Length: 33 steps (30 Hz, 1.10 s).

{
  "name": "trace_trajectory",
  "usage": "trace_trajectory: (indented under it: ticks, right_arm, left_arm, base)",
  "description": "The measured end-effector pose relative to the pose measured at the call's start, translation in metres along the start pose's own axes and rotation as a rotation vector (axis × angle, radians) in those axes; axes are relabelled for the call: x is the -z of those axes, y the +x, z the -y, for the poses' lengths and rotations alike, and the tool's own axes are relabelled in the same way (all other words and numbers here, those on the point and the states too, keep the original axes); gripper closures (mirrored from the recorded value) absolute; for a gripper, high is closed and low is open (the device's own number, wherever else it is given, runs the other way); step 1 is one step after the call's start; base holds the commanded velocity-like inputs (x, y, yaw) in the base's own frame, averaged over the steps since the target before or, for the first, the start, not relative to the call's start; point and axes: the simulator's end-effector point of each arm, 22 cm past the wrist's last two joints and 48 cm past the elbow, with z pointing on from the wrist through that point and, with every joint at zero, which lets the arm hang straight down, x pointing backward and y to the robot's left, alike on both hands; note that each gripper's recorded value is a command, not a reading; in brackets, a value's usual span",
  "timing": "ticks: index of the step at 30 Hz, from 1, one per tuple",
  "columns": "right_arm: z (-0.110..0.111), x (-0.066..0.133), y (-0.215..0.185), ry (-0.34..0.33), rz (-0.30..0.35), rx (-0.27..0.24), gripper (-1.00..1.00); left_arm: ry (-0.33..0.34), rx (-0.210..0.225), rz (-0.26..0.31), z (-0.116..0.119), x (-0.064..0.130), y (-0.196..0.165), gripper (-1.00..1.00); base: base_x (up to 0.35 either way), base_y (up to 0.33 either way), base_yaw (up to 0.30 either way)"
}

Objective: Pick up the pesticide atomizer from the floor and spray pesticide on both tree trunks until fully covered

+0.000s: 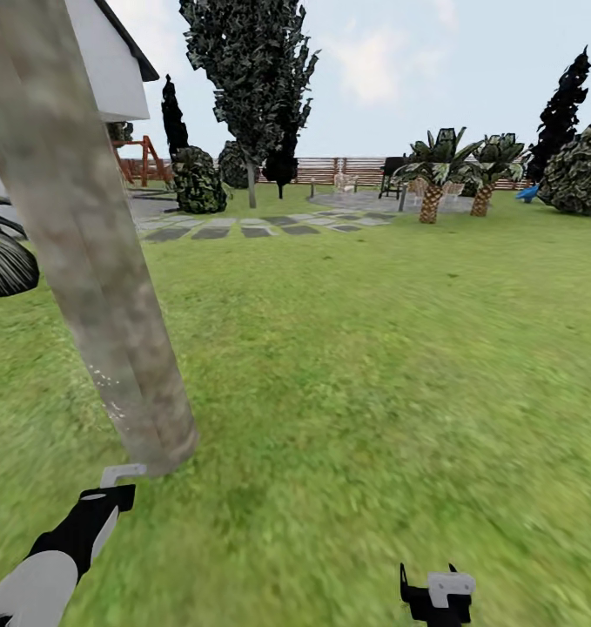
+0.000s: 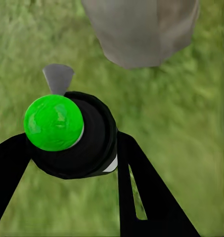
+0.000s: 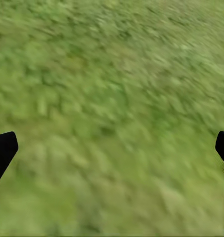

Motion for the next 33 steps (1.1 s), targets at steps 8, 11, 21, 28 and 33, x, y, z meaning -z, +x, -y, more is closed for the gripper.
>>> trace_trajectory:
  ticks: [8, 11, 21, 28, 33]
  right_arm:
    - [0.0, 0.0, 0.0, 0.0, 0.0, 0.0, -1.0]
    - [0.0, 0.0, 0.0, -0.001, 0.0, 0.001, -1.0]
    - [0.0, 0.0, 0.0, -0.001, 0.0, 0.001, -1.0]
    - [0.0, 0.0, 0.0, 0.0, 0.0, 0.0, -1.0]
    - [0.0, 0.0, 0.0, -0.001, 0.0, 0.001, -1.0]
  left_arm:
    - [0.0, 0.001, 0.0, 0.0, 0.0, 0.0, 1.0]
    - [0.0, 0.0, 0.0, 0.0, 0.0, 0.0, 1.0]
    - [0.0, 0.0, -0.001, 0.0, 0.0, 0.001, 1.0]
    - [-0.058, -0.005, -0.004, -0.013, 0.0, 0.002, 1.0]
    - [-0.066, -0.003, -0.008, -0.014, 0.0, 0.003, 1.0]
  base:
    - [0.127, -0.252, 0.059]
    - [0.117, -0.256, 0.261]
    - [0.136, -0.255, 0.204]
    - [0.174, -0.246, 0.052]
    - [0.177, -0.242, 0.269]
